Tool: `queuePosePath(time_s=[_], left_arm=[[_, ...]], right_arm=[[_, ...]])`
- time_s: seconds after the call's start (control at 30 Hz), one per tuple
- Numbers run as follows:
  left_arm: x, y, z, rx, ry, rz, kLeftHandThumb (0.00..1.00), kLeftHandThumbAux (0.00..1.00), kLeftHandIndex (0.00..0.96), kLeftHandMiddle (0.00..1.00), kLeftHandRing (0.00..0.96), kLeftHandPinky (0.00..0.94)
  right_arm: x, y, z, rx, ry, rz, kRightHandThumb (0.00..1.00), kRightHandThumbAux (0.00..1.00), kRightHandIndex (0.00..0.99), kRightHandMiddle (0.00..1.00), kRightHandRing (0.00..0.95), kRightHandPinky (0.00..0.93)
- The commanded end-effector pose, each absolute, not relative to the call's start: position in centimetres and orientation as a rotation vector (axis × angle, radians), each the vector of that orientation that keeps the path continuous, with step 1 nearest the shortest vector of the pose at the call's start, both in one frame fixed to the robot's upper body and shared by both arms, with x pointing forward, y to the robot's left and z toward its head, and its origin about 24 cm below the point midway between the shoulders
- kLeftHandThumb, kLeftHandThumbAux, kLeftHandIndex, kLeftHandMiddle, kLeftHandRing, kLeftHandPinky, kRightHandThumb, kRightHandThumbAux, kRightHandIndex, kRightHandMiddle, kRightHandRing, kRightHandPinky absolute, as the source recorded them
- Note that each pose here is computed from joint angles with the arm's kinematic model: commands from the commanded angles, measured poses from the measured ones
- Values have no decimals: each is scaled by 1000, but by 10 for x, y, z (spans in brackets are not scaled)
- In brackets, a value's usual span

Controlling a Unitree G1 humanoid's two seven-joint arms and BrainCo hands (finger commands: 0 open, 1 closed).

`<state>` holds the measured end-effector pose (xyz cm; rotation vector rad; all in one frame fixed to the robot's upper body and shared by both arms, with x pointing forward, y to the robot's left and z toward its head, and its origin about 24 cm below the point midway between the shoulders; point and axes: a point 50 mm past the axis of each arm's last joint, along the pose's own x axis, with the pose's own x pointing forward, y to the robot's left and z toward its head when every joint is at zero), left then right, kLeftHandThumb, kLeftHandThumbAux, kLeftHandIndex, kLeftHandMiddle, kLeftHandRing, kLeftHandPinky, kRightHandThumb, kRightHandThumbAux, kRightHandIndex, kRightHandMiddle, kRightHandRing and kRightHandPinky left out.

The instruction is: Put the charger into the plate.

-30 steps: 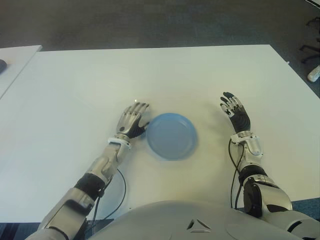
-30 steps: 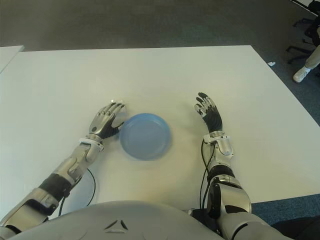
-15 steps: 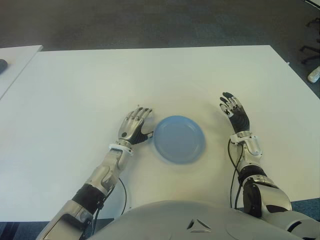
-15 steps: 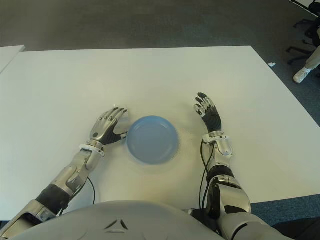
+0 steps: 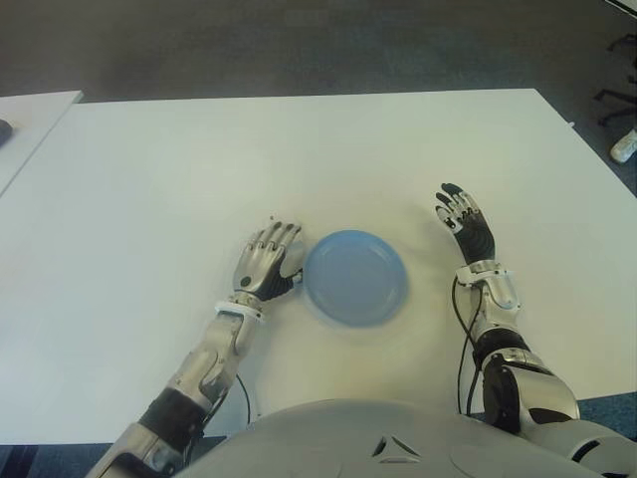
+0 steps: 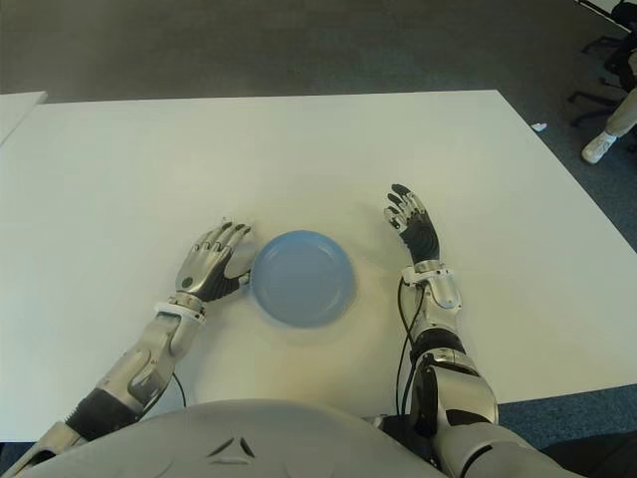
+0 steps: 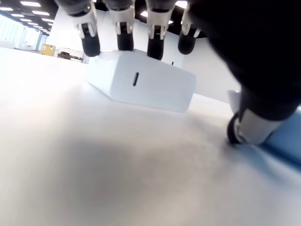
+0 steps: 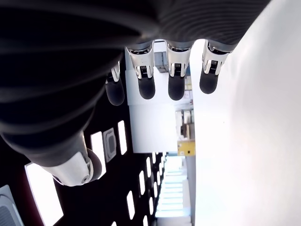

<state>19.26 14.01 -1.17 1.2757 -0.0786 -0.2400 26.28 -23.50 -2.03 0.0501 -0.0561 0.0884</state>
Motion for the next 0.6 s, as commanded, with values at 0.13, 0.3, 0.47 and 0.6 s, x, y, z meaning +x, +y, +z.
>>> queuePosePath(time_s=[0.13,0.3,0.47,0.6], left_arm=[[179,137,-22,1302,7,-283,0,554,72,103,79,81],[177,135,-23,1299,15,-280,0,549,68,101,81,91],[177,134,-24,1295,19,-278,0,546,64,99,79,87],[176,134,-24,1287,21,-277,0,554,63,98,77,82]], right_arm=[[235,-217,-57,142,99,74,248,666,121,101,80,65],[236,-216,-57,142,100,74,248,666,121,101,80,65],[236,-215,-57,142,100,74,248,666,121,101,80,65],[236,-215,-57,142,100,74,248,666,121,101,80,65]])
